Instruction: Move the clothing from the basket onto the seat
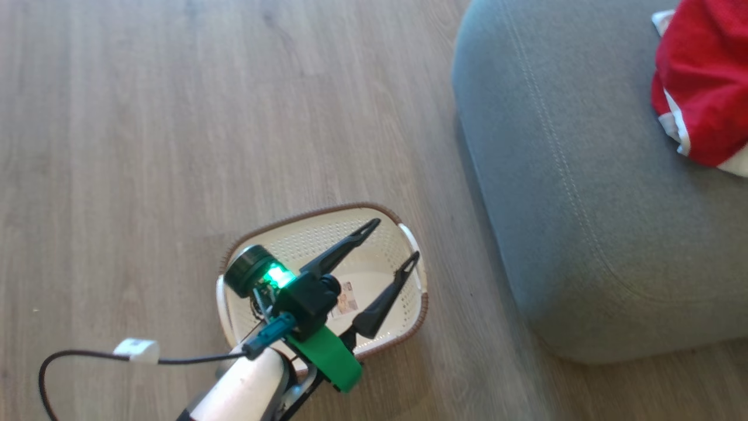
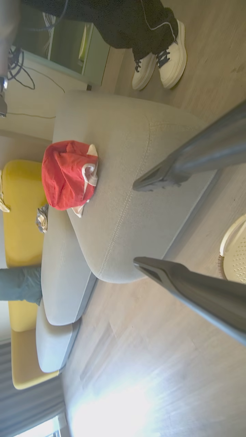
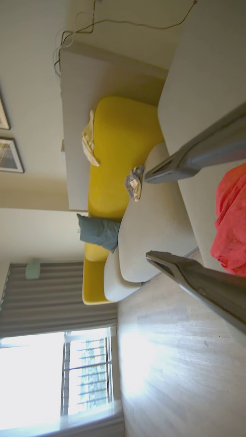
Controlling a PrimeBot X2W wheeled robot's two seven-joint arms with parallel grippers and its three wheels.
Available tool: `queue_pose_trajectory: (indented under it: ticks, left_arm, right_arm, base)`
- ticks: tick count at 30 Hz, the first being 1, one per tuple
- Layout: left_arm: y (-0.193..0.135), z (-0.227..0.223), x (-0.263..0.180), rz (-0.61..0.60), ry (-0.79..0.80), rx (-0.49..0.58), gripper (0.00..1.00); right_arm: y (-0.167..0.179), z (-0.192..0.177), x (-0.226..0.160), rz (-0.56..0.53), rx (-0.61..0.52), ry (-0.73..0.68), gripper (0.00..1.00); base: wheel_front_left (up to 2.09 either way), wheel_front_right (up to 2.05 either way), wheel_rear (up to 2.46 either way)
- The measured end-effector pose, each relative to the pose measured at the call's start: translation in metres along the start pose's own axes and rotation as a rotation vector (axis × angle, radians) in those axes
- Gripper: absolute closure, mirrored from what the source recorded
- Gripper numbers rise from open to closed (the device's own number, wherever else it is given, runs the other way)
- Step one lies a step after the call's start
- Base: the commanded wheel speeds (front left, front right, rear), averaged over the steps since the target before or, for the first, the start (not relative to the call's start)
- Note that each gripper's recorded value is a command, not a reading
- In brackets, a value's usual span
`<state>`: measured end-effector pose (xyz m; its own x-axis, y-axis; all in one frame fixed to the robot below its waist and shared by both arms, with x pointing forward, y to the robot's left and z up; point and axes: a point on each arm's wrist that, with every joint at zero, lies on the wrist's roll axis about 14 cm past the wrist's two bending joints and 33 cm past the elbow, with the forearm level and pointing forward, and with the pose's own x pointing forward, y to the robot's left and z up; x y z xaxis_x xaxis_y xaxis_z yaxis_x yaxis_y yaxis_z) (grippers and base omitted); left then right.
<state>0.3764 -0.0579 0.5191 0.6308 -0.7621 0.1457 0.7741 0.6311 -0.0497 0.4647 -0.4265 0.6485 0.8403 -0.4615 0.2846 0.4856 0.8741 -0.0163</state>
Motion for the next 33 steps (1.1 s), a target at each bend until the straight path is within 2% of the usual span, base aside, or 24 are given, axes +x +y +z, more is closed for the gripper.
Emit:
queue_pose_trajectory:
  ticks: [8,16,20,24,33]
  left_arm:
    - [0.037,0.019,-0.024,0.164,-0.03,0.046,0.0]
    - [0.102,0.039,-0.077,0.484,-0.065,0.09,0.0]
    - [0.127,0.055,-0.106,0.631,-0.1,0.119,0.0]
    - [0.139,0.061,-0.133,0.728,-0.107,0.132,0.0]
    - [0.147,0.05,-0.176,0.901,-0.066,0.126,0.0]
  right_arm:
    - [0.078,0.02,-0.035,0.269,0.127,-0.112,0.0]
    - [0.159,0.022,-0.087,0.527,0.206,-0.131,0.0]
    - [0.189,0.015,-0.112,0.59,0.277,-0.104,0.0]
    - [0.212,0.002,-0.137,0.63,0.336,-0.046,0.0]
    - [0.226,-0.054,-0.197,0.63,0.386,0.168,0.0]
  base:
    - [0.0,0.0,0.0]
    - [0.0,0.0,0.0]
    - [0.0,0.0,0.0]
    - [0.0,0.0,0.0]
    - [0.0,0.0,0.0]
